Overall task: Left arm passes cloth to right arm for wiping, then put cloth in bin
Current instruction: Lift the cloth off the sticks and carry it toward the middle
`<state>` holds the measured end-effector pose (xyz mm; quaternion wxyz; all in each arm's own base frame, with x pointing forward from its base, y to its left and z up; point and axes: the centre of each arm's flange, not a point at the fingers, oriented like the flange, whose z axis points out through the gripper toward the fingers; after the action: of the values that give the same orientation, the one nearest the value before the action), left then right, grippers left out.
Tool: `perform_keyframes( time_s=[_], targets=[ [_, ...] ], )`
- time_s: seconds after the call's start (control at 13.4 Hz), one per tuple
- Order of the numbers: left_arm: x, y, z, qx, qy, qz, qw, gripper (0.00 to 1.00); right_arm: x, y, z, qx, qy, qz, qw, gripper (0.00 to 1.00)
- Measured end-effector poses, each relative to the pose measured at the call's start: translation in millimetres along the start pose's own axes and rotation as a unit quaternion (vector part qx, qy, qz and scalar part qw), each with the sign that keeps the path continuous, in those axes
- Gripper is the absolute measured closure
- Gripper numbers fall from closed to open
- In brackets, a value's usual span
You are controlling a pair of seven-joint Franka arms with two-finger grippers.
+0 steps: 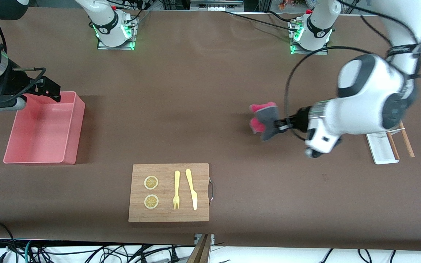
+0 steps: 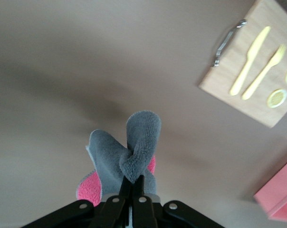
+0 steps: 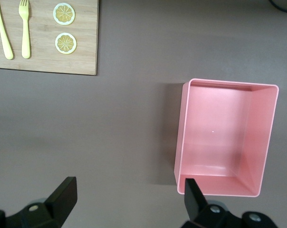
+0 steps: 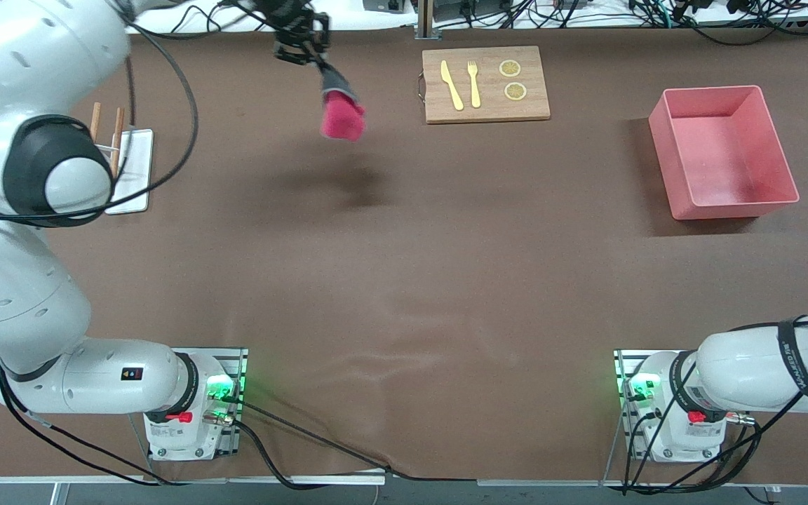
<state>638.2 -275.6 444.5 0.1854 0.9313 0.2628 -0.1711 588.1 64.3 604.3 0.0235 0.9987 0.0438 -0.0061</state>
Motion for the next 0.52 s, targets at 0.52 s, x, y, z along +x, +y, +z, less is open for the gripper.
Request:
perform_keyframes(
  time_s=[0.52],
  targets=[
    [-85.6, 103.9, 80.0, -0.078, -0.012, -0.103, 0.992, 0.96, 17.9, -6.8, 44.1, 0.007, -0.038, -0.015, 0.999, 0.0]
  ],
)
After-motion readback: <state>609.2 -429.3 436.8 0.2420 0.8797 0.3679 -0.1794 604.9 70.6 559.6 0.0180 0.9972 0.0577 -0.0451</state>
